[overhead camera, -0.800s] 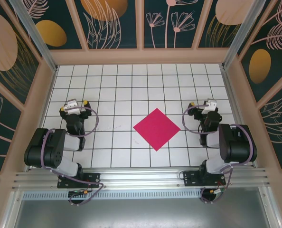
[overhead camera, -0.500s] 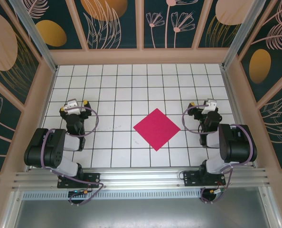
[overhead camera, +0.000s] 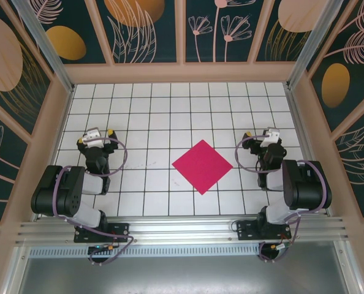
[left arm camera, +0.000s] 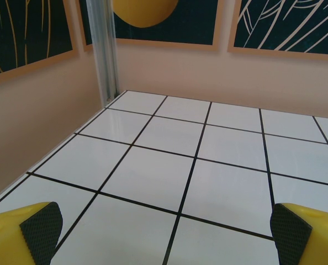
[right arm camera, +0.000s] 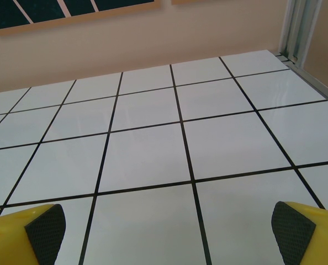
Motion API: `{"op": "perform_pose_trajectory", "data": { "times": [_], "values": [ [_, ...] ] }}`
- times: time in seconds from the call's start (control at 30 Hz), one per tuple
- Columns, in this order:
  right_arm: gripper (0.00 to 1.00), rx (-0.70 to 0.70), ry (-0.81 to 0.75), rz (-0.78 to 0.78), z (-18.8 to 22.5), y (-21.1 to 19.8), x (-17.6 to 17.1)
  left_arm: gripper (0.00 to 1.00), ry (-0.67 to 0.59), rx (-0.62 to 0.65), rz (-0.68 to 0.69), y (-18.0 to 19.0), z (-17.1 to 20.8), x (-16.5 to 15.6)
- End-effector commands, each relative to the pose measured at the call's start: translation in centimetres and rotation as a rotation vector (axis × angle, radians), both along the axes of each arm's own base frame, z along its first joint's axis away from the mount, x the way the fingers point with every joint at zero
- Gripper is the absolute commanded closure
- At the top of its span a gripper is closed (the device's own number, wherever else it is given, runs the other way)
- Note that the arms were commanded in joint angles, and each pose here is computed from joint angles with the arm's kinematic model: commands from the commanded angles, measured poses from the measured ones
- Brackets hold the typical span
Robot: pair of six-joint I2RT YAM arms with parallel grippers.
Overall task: Fold a paper plane with a square sheet of paper (pick it up from the middle)
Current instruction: Rotate the square sheet of paper at the center of the table.
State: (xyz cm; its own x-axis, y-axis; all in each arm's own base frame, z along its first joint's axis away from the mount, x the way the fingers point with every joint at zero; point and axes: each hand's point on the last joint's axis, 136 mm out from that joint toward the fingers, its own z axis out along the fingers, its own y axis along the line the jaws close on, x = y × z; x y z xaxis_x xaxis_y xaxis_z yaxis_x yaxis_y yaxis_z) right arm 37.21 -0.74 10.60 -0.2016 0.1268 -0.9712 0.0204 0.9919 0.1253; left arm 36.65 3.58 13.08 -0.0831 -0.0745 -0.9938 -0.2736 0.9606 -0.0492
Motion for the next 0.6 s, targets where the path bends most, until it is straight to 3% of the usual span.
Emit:
{"op": "perform_pose_trajectory", "data": {
  "times": [0.0,0.57],
  "values": [
    [0.01,-0.016,-0.052,-0.001,1.37,-0.06,0.56,0.01,-0.048,-0.019,0.003,0.14,0.99,0.03],
    [0.01,-0.034,-0.067,0.017,2.04,0.50,0.28,0.01,-0.045,-0.018,0.002,0.13,0.88,0.02]
  ]
}}
